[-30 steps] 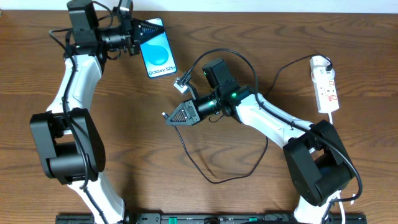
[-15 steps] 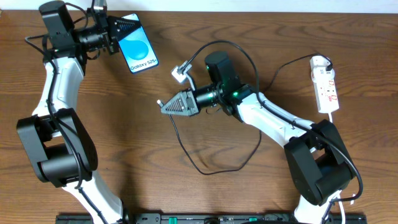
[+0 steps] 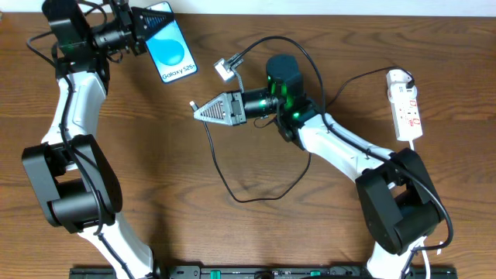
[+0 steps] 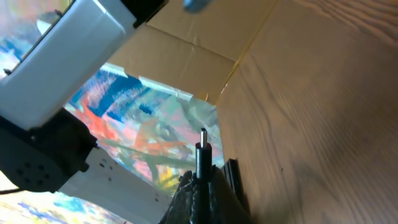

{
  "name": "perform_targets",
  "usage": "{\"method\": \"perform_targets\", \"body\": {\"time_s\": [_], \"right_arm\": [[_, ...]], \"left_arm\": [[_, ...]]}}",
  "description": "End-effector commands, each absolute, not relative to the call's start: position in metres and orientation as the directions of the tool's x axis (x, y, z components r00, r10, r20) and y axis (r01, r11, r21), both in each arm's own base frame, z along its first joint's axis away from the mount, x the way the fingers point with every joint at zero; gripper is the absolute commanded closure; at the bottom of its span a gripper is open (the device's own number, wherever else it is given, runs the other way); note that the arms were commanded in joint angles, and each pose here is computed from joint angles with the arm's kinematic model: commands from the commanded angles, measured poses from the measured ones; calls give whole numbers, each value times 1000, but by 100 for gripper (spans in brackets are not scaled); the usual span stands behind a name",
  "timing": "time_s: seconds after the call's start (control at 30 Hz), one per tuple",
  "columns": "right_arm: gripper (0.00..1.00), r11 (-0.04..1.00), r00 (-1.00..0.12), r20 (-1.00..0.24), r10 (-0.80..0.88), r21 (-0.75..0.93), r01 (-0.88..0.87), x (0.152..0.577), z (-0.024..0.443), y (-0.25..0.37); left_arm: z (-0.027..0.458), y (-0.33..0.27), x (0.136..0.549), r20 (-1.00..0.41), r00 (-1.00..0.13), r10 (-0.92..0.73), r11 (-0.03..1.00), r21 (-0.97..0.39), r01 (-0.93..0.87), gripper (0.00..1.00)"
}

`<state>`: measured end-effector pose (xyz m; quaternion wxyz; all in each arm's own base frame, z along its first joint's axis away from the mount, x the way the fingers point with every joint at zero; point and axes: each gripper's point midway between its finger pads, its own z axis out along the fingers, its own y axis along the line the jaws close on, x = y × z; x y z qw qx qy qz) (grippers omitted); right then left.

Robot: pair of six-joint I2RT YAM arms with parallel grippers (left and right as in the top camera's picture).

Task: Plug charger to phone and switch on socket
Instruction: 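Carry the USB-C plug with the right gripper toward the phone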

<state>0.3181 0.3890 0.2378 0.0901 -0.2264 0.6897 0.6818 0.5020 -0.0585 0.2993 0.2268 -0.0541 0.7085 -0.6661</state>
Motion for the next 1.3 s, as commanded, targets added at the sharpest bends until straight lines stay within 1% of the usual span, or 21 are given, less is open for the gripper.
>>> {"method": "perform_targets", "body": {"time_s": [0.0, 0.13, 0.2, 0.23, 0.37, 0.5, 0.63, 0.73, 0.8, 0.87, 0.97, 1.2, 1.27], "right_arm": [[99, -17, -903, -394, -171, 918, -397, 330, 236, 378], [99, -6, -897, -417, -146, 907, -421, 343, 230, 367], [99, -6, -881, -453, -135, 890, -457, 347, 230, 363], [99, -14, -858, -498, -126, 866, -500, 350, 232, 359], [99, -41, -791, -602, -105, 798, -602, 353, 240, 358], [99, -51, -742, -664, -96, 748, -662, 354, 241, 357], [99, -42, -754, -649, -104, 760, -649, 357, 228, 359], [99, -31, -792, -599, -117, 799, -600, 361, 210, 361], [99, -56, -806, -577, -130, 816, -576, 360, 205, 362], [99, -98, -796, -591, -131, 807, -583, 358, 208, 364], [99, -135, -771, -626, -113, 779, -613, 357, 210, 367], [99, -142, -780, -617, -108, 786, -602, 360, 193, 370], [99, -156, -778, -620, -105, 783, -603, 357, 198, 372]], "left_arm": [[322, -62, 492, -220, -906, -361, 77, -975, 207, 93], [321, -62, 492, -219, -906, -361, 76, -976, 206, 93], [321, -62, 492, -220, -906, -361, 76, -976, 206, 93], [321, -62, 492, -220, -906, -361, 76, -976, 206, 93], [321, -62, 492, -220, -906, -361, 77, -976, 206, 93], [321, -62, 492, -220, -906, -361, 77, -976, 206, 93], [321, -62, 492, -220, -906, -361, 76, -976, 206, 93], [321, -62, 492, -220, -907, -360, 76, -976, 206, 93], [321, -62, 492, -220, -906, -360, 76, -975, 207, 94], [321, -62, 492, -221, -906, -361, 77, -975, 207, 93], [321, -62, 492, -221, -906, -361, 77, -975, 207, 93], [321, -62, 492, -221, -906, -361, 77, -975, 208, 93], [321, -62, 492, -221, -906, -361, 77, -975, 208, 93]]}}
